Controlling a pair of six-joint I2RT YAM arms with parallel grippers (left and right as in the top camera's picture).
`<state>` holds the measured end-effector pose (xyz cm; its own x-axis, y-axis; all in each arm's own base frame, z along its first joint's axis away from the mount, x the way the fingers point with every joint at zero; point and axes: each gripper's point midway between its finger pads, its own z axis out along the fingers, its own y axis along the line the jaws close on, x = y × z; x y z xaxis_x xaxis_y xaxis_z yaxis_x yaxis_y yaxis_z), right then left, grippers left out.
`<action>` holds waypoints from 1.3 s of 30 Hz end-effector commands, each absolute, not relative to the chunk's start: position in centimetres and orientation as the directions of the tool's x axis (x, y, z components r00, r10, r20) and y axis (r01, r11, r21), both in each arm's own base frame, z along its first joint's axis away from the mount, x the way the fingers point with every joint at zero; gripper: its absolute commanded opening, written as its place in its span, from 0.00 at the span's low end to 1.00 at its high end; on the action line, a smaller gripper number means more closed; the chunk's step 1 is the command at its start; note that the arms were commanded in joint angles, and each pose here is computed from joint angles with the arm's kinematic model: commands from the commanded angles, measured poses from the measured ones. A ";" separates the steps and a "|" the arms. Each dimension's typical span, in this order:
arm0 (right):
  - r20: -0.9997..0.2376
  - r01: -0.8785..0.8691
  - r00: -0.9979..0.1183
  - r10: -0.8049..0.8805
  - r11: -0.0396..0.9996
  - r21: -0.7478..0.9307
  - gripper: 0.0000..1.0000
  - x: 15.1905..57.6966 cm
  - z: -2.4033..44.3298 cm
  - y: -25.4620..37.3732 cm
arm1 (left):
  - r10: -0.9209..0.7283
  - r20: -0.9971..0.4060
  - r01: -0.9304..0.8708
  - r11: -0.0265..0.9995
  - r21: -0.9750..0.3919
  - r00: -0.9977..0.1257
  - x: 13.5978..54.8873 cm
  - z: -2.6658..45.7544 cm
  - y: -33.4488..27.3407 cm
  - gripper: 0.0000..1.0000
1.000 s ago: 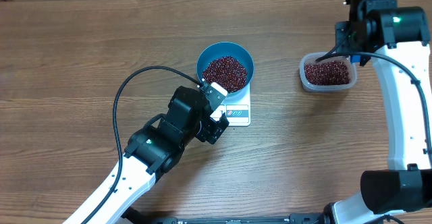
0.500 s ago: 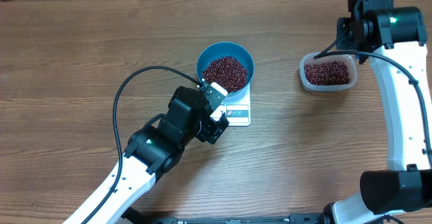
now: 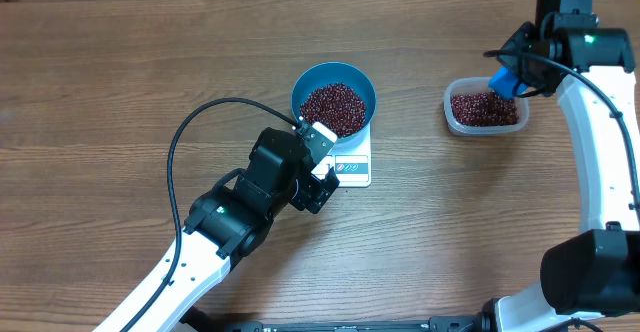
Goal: Scoop item into bowl and weigh 150g on scale
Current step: 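Lower the scoop into the container and release it with right gripper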
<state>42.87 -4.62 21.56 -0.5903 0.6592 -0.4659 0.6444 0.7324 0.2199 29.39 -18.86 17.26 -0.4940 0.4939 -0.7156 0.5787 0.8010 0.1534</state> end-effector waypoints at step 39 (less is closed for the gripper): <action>-0.322 0.788 -0.443 0.837 0.534 0.306 0.34 43.4 15.4 -3.7 | 0.514 -0.706 0.582 0.794 0.176 -0.488 29.5 16.9 -18.7 1.00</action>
